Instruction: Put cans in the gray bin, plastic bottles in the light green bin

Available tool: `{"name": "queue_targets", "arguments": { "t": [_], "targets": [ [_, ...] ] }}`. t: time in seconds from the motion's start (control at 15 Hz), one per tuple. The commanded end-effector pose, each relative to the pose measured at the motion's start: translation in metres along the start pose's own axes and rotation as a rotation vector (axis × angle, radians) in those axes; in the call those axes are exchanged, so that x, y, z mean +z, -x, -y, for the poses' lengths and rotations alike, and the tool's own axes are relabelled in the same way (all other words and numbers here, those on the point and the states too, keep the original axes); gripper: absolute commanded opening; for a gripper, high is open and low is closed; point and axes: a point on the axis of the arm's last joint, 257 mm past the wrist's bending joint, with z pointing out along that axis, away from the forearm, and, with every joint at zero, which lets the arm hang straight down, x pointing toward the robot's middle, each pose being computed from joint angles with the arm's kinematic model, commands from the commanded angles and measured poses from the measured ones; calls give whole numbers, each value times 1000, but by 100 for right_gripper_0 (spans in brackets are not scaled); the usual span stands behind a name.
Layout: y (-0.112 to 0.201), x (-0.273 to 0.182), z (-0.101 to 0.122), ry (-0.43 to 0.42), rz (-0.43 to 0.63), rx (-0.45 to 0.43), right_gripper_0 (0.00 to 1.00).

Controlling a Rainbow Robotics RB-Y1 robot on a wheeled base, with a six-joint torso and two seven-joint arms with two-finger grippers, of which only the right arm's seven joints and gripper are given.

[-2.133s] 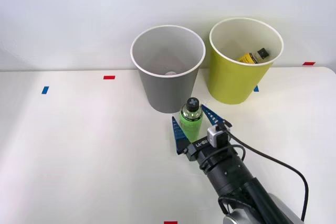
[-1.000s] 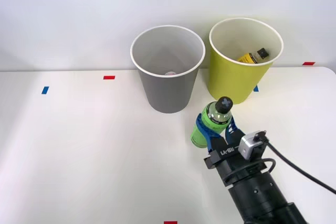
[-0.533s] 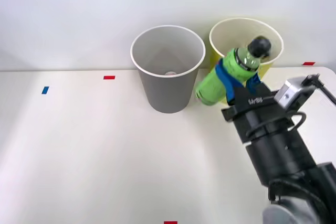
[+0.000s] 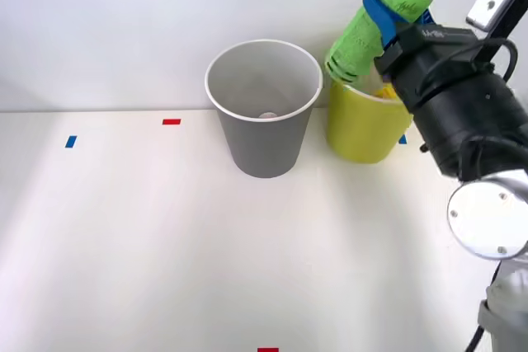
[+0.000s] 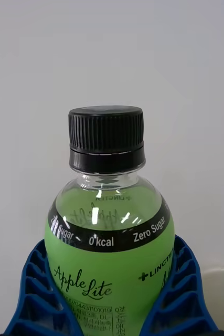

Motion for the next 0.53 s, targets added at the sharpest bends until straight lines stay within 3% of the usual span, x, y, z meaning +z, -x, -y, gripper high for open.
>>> {"name": "queue_targets", "arguments": {
  "t": [0.07, 0.53],
  "targets": [
    [-2, 44, 45, -65, 39, -19, 10],
    [-16, 84, 94, -122, -22, -103, 9]
  ]
}}
